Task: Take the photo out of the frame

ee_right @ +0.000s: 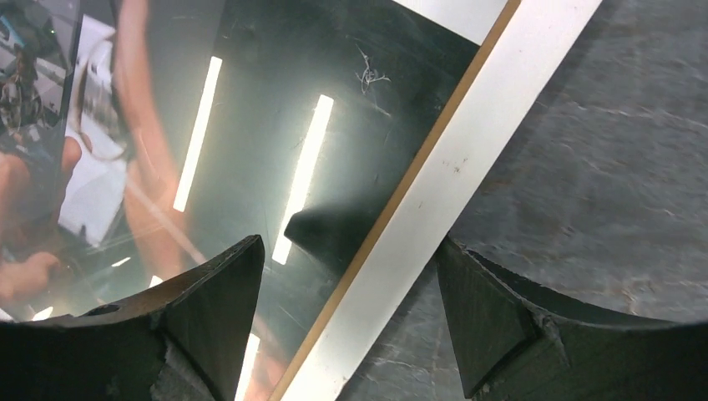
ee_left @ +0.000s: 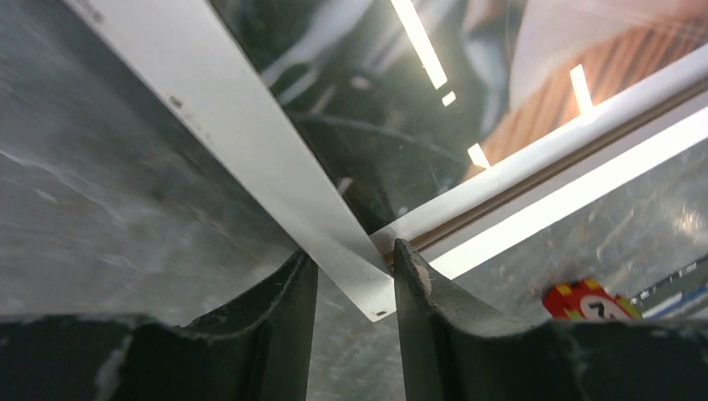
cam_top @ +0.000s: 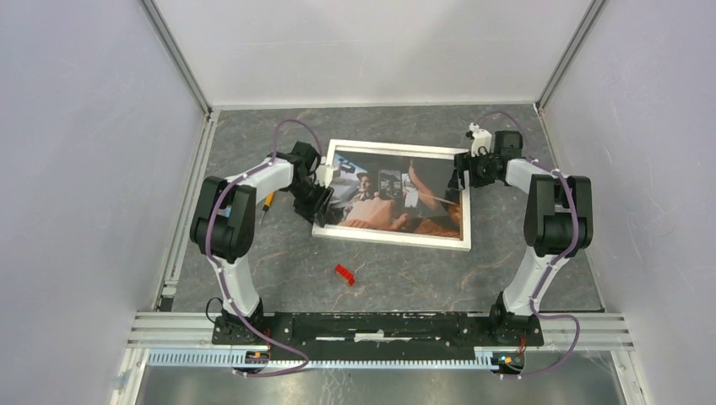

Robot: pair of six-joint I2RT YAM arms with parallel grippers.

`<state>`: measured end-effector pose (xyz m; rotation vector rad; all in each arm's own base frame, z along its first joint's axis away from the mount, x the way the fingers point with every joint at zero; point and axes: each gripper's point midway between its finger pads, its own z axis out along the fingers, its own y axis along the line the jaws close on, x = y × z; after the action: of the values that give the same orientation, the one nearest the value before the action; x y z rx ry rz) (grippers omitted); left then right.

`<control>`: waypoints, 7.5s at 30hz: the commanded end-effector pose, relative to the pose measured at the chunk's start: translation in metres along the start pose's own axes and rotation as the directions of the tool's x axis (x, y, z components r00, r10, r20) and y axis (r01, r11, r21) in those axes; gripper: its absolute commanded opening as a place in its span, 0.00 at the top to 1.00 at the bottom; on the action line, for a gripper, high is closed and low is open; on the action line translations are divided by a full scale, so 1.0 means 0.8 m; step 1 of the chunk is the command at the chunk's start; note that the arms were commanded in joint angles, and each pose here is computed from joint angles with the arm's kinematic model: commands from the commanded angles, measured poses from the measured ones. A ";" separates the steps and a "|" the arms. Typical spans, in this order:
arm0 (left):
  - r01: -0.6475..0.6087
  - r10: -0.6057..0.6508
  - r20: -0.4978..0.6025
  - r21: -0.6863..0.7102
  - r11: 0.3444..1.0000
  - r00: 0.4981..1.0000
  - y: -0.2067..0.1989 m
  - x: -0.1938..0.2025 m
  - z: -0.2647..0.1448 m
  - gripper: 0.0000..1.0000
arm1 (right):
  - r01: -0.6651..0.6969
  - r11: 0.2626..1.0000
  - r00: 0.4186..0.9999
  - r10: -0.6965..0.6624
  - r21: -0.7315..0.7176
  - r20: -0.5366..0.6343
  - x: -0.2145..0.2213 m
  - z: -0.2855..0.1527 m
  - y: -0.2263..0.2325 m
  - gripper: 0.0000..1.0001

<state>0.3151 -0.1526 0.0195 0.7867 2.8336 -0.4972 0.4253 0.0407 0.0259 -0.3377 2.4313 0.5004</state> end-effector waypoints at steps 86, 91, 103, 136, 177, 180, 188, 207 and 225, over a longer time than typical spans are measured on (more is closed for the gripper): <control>0.224 -0.176 0.280 -0.146 0.964 0.944 0.020 -0.103 -0.055 0.98 | 0.093 0.978 0.992 -0.074 0.186 -0.106 0.031 -0.061 0.051 1.00; 0.226 -0.180 0.256 -0.159 0.961 0.950 0.030 -0.104 -0.036 0.98 | 0.101 0.976 0.984 -0.069 0.195 -0.166 0.044 -0.036 0.035 1.00; 0.179 -0.128 0.357 -0.114 0.977 0.925 0.004 -0.111 -0.076 0.98 | 0.142 0.967 0.990 -0.139 0.213 -0.028 0.004 -0.090 0.060 1.00; 0.182 -0.107 0.310 -0.222 0.958 0.945 0.055 -0.168 -0.037 0.98 | 0.190 0.951 0.978 -0.163 0.242 -0.130 -0.015 -0.015 0.034 0.94; -0.885 0.909 0.246 -0.246 0.395 0.337 -0.198 -0.095 0.018 0.00 | -0.072 0.985 0.966 0.030 -0.155 -0.257 0.146 -0.091 0.086 0.22; -0.884 0.913 0.233 -0.258 0.389 0.334 -0.199 -0.099 0.025 0.00 | -0.078 0.985 0.968 0.037 -0.156 -0.247 0.143 -0.094 0.085 0.21; -0.894 0.923 0.205 -0.250 0.372 0.327 -0.198 -0.099 0.041 0.00 | -0.084 0.987 0.970 0.050 -0.138 -0.239 0.141 -0.098 0.079 0.19; -0.869 0.887 0.229 -0.212 0.447 0.400 -0.207 -0.118 0.035 0.11 | -0.094 0.986 0.966 0.057 -0.139 -0.251 0.141 -0.098 0.073 0.19; -0.884 0.891 0.202 -0.162 0.439 0.406 -0.196 -0.117 0.043 0.01 | -0.092 0.989 0.960 0.056 -0.120 -0.274 0.154 -0.098 0.071 0.20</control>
<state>0.3172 -0.3304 0.0488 1.8503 1.7741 -0.3086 0.2765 0.0468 0.0290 -0.3924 2.6471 0.7043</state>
